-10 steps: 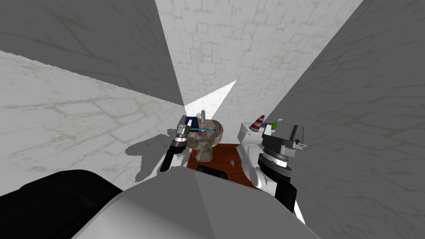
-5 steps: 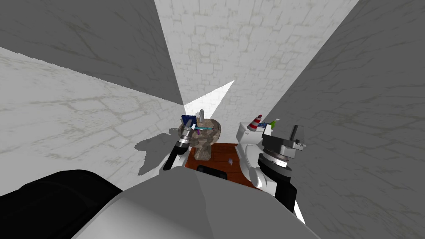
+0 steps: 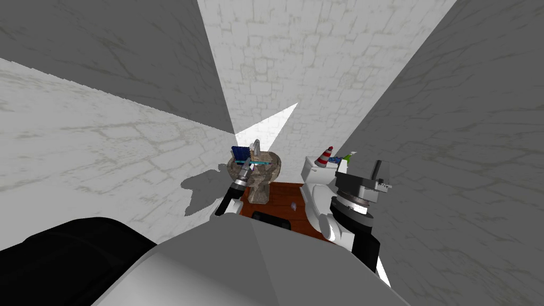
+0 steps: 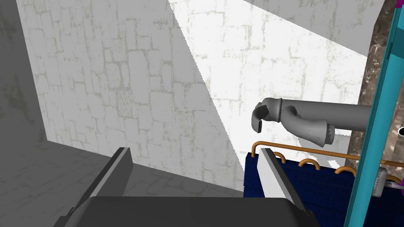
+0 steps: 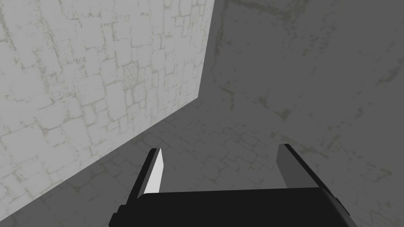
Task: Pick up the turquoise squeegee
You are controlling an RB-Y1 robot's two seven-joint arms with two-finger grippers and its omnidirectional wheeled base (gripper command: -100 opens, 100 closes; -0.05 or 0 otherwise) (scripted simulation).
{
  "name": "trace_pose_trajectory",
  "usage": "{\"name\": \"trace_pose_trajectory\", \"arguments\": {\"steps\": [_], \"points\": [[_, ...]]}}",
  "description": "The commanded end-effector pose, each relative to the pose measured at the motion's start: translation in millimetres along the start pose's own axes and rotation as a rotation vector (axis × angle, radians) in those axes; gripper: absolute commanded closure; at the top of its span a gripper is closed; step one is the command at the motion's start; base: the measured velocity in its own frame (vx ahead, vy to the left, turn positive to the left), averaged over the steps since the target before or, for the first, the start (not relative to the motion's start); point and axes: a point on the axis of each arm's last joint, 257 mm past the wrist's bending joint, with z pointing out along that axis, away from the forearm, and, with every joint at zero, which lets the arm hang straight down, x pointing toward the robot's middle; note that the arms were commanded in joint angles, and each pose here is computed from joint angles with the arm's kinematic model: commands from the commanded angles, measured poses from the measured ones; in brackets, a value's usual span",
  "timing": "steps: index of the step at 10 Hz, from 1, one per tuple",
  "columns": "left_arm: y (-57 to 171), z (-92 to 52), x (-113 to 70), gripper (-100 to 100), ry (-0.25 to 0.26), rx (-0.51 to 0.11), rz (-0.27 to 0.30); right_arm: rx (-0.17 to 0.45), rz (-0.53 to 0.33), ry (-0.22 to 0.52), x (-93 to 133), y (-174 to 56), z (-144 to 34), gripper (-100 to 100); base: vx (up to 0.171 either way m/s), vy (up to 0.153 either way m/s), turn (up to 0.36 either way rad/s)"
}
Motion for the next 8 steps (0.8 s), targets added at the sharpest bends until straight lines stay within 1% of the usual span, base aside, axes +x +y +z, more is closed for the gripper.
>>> {"name": "trace_pose_trajectory", "arguments": {"steps": [1,3,4,5,7,8], "points": [[24.0,-6.7,6.1,-100,0.007,-0.058,-0.022,0.000,0.000,0.000,0.0,0.0,0.0,0,-0.019,-0.084,0.032],[55.0,-12.9,11.9,-100,0.009,-0.137,-0.059,0.000,0.000,0.000,0.0,0.0,0.0,0,-0.001,-0.056,0.037],[55.0,-12.9,11.9,-100,0.009,-0.137,-0.059,0.000,0.000,0.000,0.0,0.0,0.0,0,0.008,-0.025,0.010],[67.7,-15.6,12.4,-100,0.006,-0.170,-0.076,0.000,0.000,0.000,0.0,0.0,0.0,0,0.017,-0.007,0.011],[91.7,-20.7,7.7,-100,-0.009,-0.233,-0.107,0.000,0.000,0.000,0.0,0.0,0.0,0,0.034,0.015,0.029],[104.4,-23.4,2.2,-100,-0.023,-0.265,-0.123,0.000,0.000,0.000,0.0,0.0,0.0,0,0.060,0.022,0.025]]}}
